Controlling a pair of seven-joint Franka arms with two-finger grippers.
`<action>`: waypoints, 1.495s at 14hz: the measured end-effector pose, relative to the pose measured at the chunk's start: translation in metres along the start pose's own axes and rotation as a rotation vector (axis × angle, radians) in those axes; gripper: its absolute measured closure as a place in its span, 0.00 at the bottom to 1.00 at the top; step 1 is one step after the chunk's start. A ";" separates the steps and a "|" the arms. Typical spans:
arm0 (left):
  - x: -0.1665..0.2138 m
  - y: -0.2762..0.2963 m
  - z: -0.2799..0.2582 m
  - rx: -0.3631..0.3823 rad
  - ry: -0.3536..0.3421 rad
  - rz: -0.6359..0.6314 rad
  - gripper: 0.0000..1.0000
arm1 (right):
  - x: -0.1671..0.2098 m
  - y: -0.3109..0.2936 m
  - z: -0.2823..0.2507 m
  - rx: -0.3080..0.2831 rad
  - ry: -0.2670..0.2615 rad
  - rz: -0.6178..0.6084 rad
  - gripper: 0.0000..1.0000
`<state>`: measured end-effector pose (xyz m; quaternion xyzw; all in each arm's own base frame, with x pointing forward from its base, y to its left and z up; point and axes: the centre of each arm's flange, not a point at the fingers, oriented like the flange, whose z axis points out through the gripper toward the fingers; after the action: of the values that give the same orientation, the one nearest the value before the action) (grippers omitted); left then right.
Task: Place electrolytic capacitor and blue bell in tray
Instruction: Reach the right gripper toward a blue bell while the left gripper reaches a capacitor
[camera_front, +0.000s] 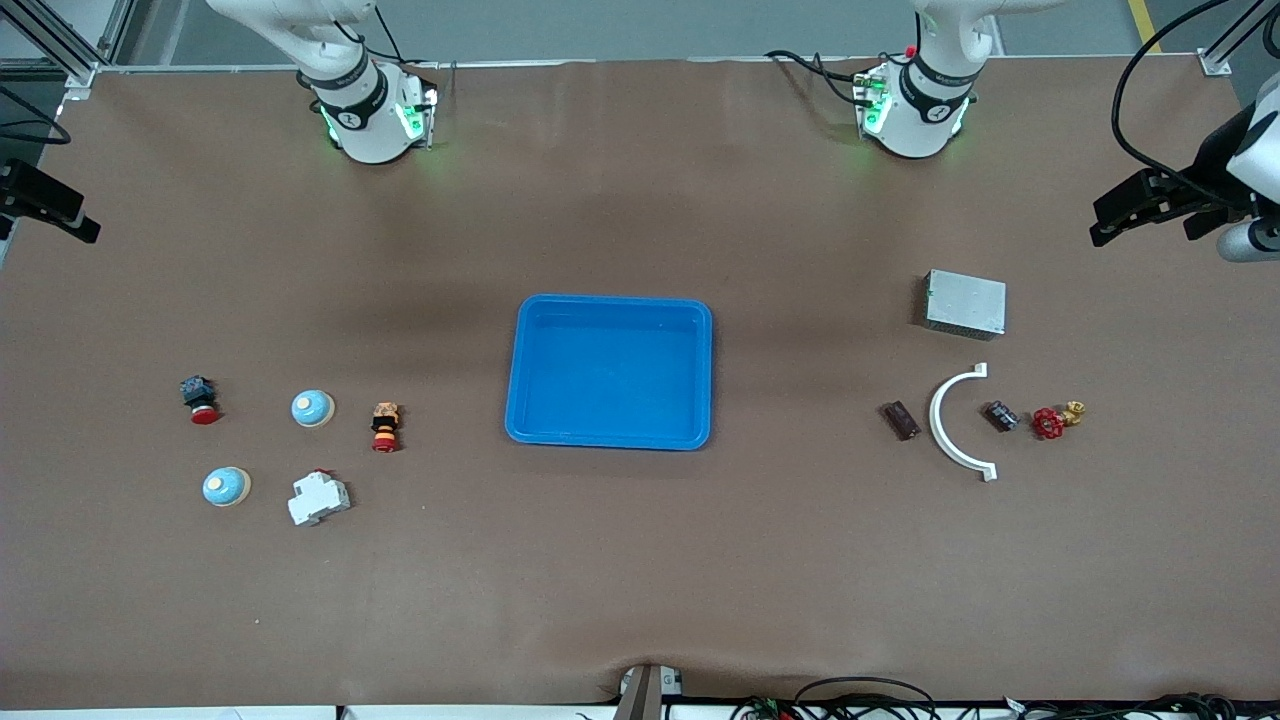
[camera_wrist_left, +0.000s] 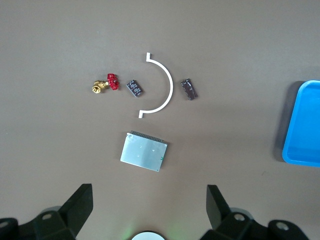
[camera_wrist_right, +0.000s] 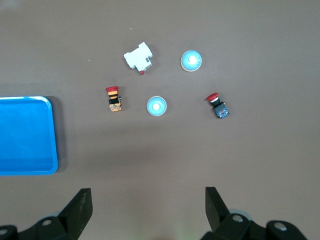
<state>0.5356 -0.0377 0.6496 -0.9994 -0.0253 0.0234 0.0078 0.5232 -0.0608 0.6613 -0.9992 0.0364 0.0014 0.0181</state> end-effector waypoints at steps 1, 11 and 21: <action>0.000 0.001 0.000 0.000 0.000 0.001 0.00 | 0.000 0.000 0.000 0.000 0.001 -0.001 0.00; 0.029 -0.025 0.015 0.007 -0.020 -0.047 0.00 | 0.002 -0.001 0.007 0.000 -0.001 -0.003 0.00; 0.091 -0.078 0.166 -0.003 -0.158 -0.219 0.00 | 0.022 -0.004 0.145 -0.003 0.021 -0.010 0.00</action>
<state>0.6141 0.0472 0.4808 -0.9857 -0.1347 0.1009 0.0070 0.5451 -0.0530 0.5167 -0.9993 0.0315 -0.0089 0.0162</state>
